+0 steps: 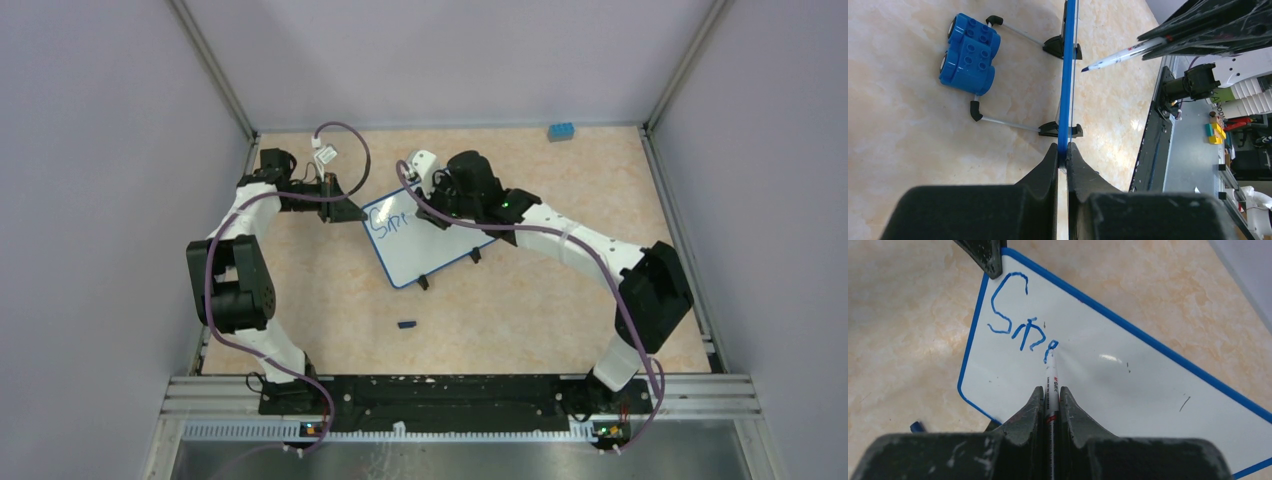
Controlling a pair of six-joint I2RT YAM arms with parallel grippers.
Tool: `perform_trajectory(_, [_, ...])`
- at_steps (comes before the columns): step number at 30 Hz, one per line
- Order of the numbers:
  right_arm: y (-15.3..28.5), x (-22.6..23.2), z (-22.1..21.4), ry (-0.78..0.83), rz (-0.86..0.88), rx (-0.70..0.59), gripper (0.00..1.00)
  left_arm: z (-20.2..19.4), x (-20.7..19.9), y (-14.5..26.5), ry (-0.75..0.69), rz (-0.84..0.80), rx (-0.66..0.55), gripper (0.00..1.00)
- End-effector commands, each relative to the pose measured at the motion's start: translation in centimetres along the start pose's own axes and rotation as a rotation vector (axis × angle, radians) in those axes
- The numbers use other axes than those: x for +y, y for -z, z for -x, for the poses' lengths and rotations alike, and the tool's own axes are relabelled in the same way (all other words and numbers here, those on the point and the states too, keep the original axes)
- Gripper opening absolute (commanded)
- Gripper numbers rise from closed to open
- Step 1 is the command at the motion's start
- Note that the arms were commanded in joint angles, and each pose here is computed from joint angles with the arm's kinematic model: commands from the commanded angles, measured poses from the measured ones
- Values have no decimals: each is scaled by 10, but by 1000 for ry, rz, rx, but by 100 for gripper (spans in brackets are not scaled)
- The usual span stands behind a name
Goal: Write a sentence on the whiteboard
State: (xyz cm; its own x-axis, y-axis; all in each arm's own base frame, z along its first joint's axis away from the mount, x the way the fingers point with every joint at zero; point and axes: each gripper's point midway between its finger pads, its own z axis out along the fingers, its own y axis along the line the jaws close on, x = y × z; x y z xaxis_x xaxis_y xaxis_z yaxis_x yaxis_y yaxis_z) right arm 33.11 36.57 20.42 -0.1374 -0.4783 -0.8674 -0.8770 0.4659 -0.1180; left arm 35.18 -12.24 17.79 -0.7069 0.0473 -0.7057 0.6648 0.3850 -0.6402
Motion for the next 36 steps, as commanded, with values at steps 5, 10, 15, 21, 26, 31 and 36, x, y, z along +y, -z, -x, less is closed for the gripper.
perform_trajectory(5, [12, -8, 56, 17, -23, -121, 0, 12, -11, 2, -55, -9, -16, 0])
perform_trajectory(10, [4, -10, 52, 21, -28, -110, 0, 12, -11, 2, -56, -8, -16, 0])
perform_trajectory(15, [-3, -13, 46, 25, -35, -95, 0, 12, -10, 2, -57, -8, -16, 0])
perform_trajectory(21, [-9, -16, 36, 35, -54, -73, 0, 12, -9, 2, -56, -5, -14, 0])
perform_trajectory(26, [-12, -17, 30, 37, -61, -57, 0, 11, -9, 2, -55, -3, -13, 0])
perform_trajectory(31, [-6, -14, 32, 33, -47, -60, 0, 10, -9, 3, -56, 2, -11, 0])
perform_trajectory(36, [15, -3, 47, 28, 2, -98, 0, 11, -10, 3, -61, 2, -11, 0])
